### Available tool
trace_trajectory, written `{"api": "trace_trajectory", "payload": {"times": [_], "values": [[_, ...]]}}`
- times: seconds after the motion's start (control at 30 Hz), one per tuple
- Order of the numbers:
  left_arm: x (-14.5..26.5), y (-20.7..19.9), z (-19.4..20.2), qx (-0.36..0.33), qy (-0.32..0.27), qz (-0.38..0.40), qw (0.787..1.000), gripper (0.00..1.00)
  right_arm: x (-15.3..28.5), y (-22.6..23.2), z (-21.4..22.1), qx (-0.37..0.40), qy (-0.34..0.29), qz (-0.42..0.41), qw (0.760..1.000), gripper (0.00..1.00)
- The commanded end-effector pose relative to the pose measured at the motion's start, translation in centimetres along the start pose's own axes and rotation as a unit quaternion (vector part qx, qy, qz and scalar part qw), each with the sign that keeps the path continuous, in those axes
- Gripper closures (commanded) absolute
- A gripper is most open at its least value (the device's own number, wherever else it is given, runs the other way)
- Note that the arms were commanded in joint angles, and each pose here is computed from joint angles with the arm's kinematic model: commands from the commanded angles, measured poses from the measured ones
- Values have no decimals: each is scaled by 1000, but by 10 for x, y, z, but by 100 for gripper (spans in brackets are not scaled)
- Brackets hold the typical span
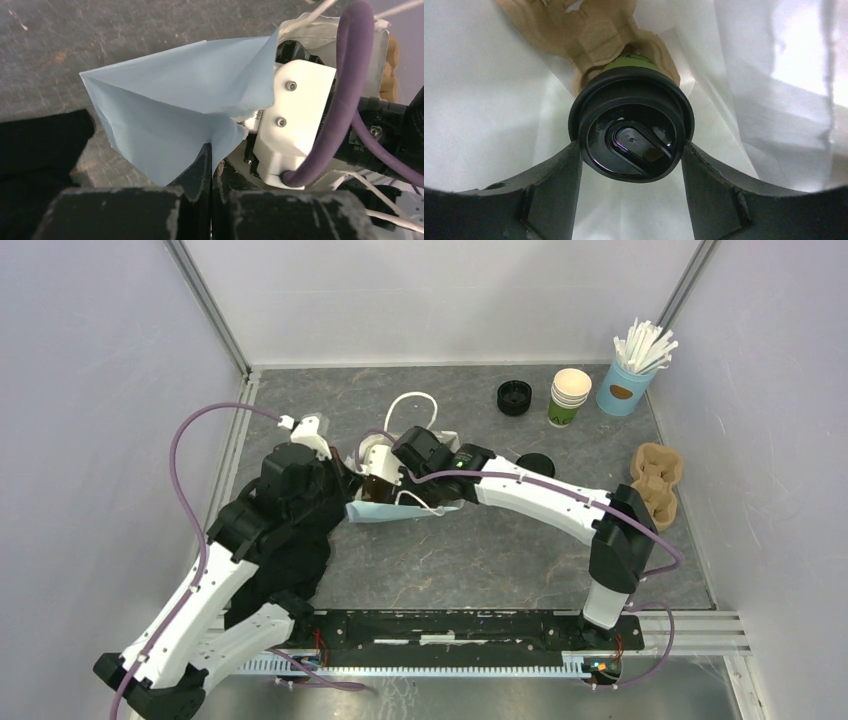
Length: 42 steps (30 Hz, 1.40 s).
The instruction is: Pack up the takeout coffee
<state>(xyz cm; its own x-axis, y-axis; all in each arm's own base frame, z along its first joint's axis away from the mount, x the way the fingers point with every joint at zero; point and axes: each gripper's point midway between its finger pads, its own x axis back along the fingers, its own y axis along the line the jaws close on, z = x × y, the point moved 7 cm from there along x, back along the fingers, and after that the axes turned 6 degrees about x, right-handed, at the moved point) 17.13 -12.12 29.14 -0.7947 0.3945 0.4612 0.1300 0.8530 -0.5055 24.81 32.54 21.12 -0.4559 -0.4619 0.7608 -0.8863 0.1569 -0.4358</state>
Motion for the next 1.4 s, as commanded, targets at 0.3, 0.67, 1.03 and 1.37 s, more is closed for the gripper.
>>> {"api": "trace_trajectory", "payload": {"times": [0.3,0.67,1.03,1.37], "values": [[12,-48,-23,120,87,26,989,98,39,57,35,-111,138,-143,974,82],[19,-28,-26,141,67,-77,985,98,3,72,43,-109,173,-171,964,79],[14,-8,-24,116,48,-150,981,98,-51,98,91,-68,269,-170,946,79],[11,-1,-18,106,45,-159,981,98,-50,93,101,-33,300,-153,941,77]]}}
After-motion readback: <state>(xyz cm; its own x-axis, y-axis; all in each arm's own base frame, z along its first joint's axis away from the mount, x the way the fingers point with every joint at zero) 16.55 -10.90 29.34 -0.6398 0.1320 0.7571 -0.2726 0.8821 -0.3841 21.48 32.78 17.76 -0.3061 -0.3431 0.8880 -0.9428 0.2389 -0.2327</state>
